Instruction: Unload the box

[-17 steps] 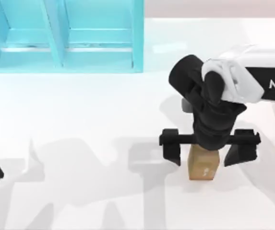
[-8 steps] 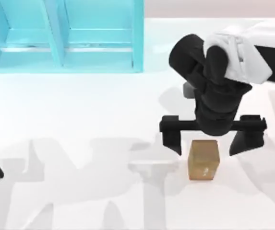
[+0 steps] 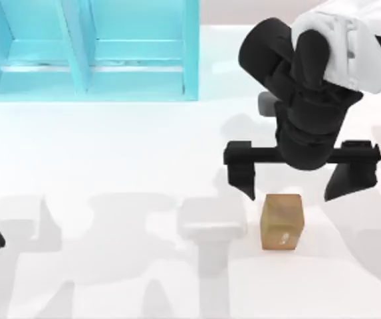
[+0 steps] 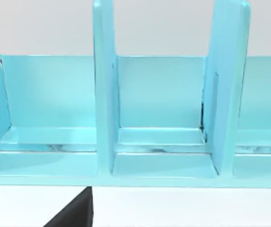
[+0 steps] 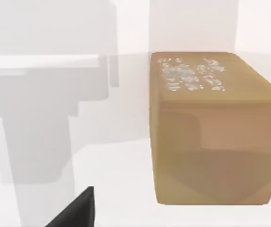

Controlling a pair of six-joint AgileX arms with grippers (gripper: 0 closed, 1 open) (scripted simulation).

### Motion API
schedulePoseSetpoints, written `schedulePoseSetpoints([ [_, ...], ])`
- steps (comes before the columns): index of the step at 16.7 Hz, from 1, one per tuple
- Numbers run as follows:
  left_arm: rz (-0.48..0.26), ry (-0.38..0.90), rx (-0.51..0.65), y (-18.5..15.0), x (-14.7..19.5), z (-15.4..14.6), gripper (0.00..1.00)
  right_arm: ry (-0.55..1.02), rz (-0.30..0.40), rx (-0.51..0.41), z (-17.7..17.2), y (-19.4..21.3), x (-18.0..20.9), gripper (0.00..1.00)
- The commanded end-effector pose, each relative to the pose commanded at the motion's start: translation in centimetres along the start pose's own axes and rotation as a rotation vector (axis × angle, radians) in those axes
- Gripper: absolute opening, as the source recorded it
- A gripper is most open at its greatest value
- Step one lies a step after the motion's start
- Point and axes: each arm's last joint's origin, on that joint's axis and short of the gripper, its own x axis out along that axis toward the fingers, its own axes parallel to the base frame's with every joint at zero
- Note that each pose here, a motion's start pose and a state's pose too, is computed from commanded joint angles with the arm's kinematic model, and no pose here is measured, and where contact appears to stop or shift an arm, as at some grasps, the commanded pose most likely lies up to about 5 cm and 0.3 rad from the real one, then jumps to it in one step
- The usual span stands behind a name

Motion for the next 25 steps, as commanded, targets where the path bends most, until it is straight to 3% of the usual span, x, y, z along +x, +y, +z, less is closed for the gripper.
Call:
schedulePoseSetpoints([
  [4,0.0,0.0,0.0,0.0,0.0,0.0,1.0,0.008,-0.004,0.0,1.7,-1.6,-0.2,1.0],
  [7,0.0,0.0,0.0,0.0,0.0,0.0,1.0,0.019,-0.005,0.001,5.2,-6.2,-0.6,1.0],
  [12,0.0,0.0,0.0,0.0,0.0,0.0,1.0,0.026,0.005,0.011,9.8,-21.3,-2.0,1.0],
  [17,0.0,0.0,0.0,0.0,0.0,0.0,1.0,0.008,0.011,0.013,8.4,-34.3,-3.6,1.0],
  [20,0.0,0.0,0.0,0.0,0.0,0.0,1.0,-0.002,0.009,0.014,7.3,-37.3,-4.2,1.0],
  [25,0.0,0.0,0.0,0.0,0.0,0.0,1.0,-0.003,0.007,0.012,7.2,-37.3,-4.2,1.0],
])
